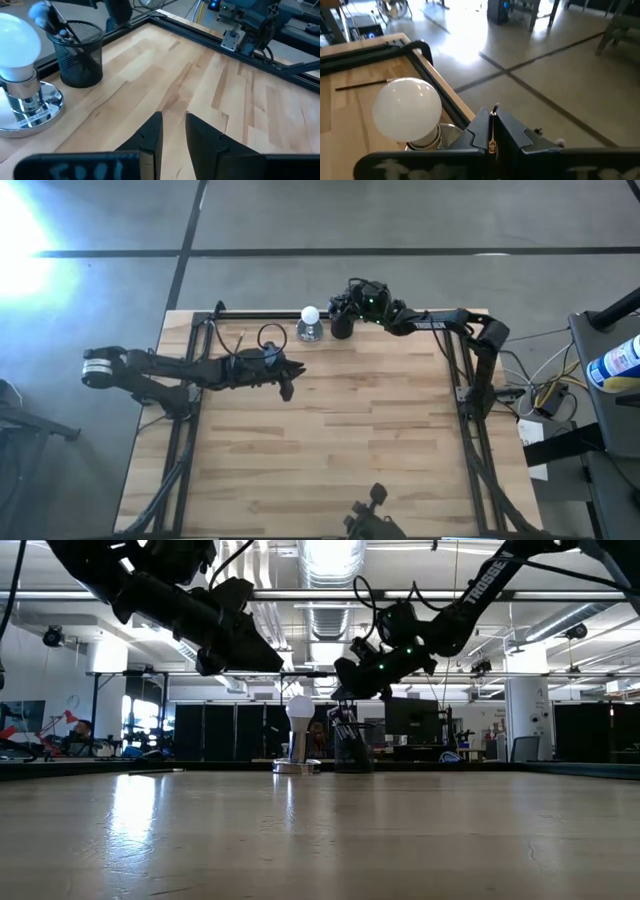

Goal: Pick & Place Makeup Supplies
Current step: Put the makeup brush into the black makeup holder

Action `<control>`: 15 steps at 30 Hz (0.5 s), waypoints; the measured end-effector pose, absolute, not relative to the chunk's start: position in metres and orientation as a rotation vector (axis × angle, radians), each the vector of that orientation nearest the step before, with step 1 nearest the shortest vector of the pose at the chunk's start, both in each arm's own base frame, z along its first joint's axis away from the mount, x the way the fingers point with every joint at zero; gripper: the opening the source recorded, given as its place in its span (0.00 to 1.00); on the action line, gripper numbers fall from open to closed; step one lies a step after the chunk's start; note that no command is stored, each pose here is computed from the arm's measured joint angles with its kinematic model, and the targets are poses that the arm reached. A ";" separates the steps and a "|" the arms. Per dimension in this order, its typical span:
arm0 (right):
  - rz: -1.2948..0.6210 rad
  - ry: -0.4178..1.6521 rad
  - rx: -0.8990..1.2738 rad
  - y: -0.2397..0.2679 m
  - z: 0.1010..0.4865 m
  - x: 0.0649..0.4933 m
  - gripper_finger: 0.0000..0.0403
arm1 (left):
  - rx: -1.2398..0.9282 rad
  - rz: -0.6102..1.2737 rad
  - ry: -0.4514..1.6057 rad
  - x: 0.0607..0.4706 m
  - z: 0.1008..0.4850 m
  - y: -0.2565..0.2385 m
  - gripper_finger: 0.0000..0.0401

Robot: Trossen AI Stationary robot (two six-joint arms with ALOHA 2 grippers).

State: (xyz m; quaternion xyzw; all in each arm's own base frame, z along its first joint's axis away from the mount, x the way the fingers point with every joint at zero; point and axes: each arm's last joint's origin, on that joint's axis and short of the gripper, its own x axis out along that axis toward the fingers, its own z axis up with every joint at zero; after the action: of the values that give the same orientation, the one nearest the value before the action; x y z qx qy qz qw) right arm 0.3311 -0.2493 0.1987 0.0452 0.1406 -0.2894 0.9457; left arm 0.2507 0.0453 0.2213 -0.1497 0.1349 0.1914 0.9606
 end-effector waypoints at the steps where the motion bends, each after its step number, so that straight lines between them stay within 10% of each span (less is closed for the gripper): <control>1: -0.589 0.308 0.100 -0.250 0.200 0.332 0.04 | -0.304 0.390 0.274 0.251 0.221 0.046 0.19; 15: -0.588 0.534 0.218 -0.251 0.222 0.334 0.32 | -0.340 0.501 0.275 0.243 0.219 0.072 0.14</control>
State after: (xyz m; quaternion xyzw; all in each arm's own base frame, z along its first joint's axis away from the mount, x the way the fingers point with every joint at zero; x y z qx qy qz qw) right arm 0.3340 -0.2510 0.2224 0.1060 0.2595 -0.2858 0.9164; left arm 0.2435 0.0718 0.2194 -0.1671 0.1350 0.2457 0.9453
